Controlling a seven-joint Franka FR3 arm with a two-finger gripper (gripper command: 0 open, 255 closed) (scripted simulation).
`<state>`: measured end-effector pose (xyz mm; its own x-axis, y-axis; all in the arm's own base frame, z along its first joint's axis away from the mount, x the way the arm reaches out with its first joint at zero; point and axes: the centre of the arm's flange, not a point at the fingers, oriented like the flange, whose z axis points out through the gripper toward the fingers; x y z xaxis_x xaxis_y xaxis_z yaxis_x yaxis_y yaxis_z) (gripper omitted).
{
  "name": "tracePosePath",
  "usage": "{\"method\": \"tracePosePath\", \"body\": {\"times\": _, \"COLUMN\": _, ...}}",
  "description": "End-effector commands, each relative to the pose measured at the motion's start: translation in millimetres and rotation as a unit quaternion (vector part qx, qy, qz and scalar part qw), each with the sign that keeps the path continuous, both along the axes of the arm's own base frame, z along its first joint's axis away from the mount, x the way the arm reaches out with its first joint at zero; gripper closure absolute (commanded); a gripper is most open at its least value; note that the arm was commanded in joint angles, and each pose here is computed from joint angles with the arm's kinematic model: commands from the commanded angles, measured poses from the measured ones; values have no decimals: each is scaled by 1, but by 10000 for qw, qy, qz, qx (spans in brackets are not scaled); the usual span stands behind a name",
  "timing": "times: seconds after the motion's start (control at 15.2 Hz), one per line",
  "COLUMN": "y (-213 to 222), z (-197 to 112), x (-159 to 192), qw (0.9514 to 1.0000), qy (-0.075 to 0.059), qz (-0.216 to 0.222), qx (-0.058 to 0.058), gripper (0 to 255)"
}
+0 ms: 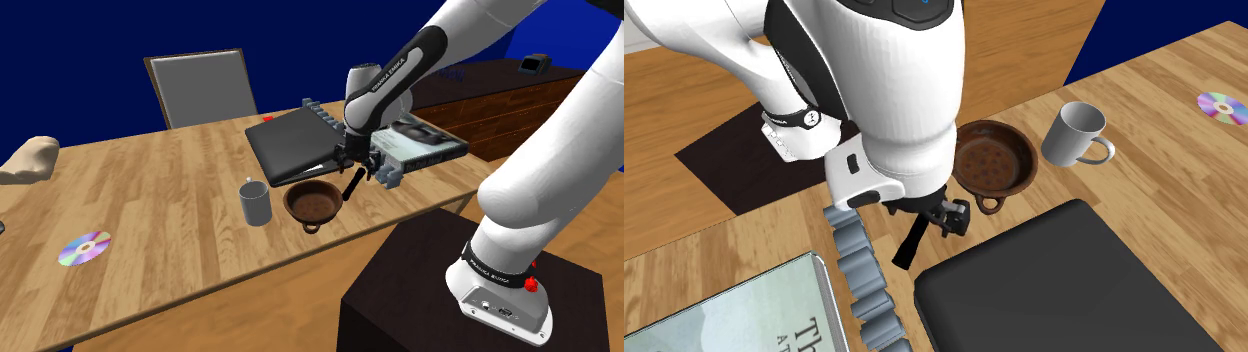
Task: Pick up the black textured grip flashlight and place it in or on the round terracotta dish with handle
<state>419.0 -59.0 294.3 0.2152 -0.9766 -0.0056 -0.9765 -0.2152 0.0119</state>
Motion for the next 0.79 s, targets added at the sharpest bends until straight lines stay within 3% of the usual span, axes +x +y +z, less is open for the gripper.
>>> {"method": "tracePosePath", "body": {"times": 0.0, "y": -1, "z": -11, "x": 0, "qw": 10000, "qy": 0, "qz": -30, "qx": -2, "gripper": 0}}
{"method": "tracePosePath", "body": {"times": 0.2, "y": -1, "z": -30, "x": 0, "qw": 10000, "qy": 0, "qz": -30, "qx": -2, "gripper": 0}}
{"method": "tracePosePath", "body": {"times": 0.73, "y": -1, "z": -30, "x": 0, "qw": 10000, "qy": 0, "qz": -30, "qx": -1, "gripper": 0}}
